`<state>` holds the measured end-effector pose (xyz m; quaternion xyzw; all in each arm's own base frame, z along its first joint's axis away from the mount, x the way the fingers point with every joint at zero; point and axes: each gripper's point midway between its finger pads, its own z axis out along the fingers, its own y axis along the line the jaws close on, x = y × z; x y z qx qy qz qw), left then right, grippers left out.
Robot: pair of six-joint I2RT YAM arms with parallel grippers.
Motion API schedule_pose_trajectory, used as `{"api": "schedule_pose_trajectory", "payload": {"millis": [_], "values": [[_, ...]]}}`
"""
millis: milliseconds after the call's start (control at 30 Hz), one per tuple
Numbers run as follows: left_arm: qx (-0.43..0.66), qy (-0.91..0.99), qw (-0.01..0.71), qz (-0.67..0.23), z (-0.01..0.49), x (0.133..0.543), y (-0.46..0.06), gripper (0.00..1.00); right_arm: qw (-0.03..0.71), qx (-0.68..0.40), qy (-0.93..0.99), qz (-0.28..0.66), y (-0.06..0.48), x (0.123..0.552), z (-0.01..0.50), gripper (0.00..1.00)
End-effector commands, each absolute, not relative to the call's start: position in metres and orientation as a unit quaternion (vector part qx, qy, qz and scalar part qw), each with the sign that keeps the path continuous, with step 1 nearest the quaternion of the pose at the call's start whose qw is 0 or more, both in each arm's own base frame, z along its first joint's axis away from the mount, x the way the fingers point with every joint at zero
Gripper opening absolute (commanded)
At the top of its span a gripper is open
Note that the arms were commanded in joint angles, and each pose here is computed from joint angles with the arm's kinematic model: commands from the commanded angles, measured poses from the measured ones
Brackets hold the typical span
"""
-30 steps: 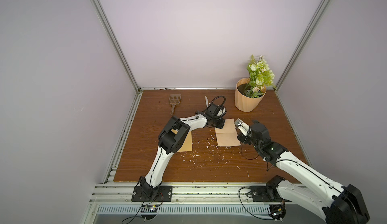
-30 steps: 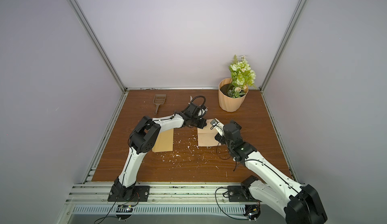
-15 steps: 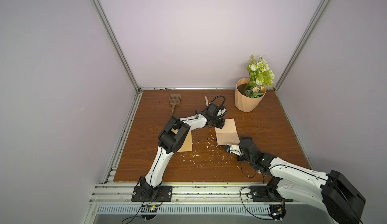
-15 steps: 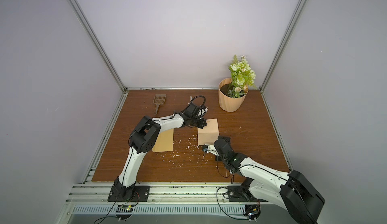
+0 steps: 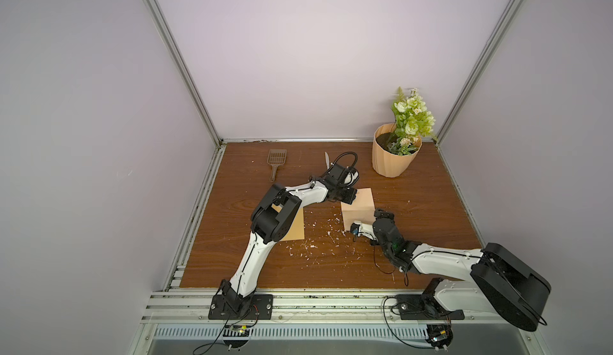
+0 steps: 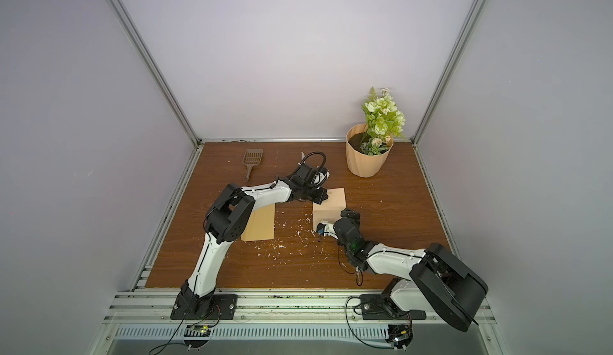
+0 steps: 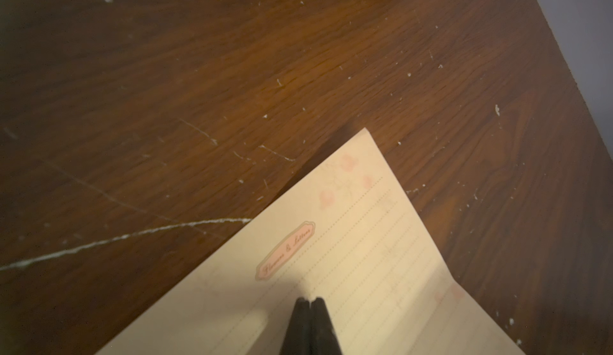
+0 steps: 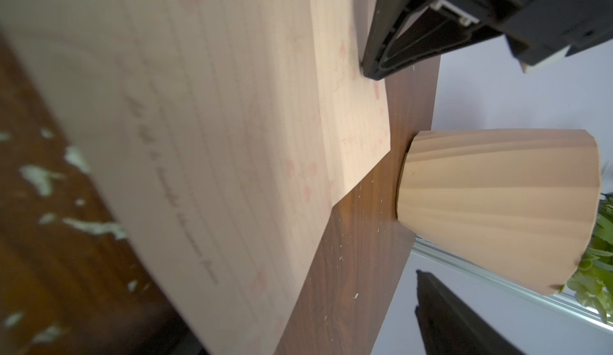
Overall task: Fold the letter paper in half and place it into the envelope
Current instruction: Fold the letter paper at the center of the board.
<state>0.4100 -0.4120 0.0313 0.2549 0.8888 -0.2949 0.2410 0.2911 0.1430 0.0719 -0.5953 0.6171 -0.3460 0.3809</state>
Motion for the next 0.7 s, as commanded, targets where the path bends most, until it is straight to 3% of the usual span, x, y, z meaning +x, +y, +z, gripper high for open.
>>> {"api": "schedule_pose_trajectory", "payload": {"millis": [0, 200, 333, 400, 600, 667], "values": [[0.258, 0.915, 0.170, -0.260, -0.019, 0.384, -0.394, 0.00, 0.368, -0.616, 0.614, -0.330, 0.149, 0.288, 0.061, 0.80], [0.263, 0.915, 0.163, -0.260, -0.023, 0.382, -0.394, 0.00, 0.363, -0.623, 0.615, -0.318, 0.156, 0.290, 0.058, 0.42], [0.267, 0.914, 0.160, -0.262, -0.024, 0.380, -0.394, 0.00, 0.359, -0.625, 0.618, -0.314, 0.159, 0.291, 0.057, 0.09], [0.269, 0.912, 0.157, -0.266, -0.024, 0.379, -0.395, 0.00, 0.356, -0.626, 0.621, -0.310, 0.160, 0.292, 0.056, 0.00], [0.275, 0.910, 0.161, -0.266, -0.016, 0.378, -0.395, 0.00, 0.346, -0.635, 0.630, -0.283, 0.171, 0.290, 0.056, 0.00], [0.272, 0.909, 0.168, -0.269, -0.007, 0.380, -0.397, 0.07, 0.335, -0.644, 0.635, -0.262, 0.176, 0.286, 0.055, 0.00]]}}
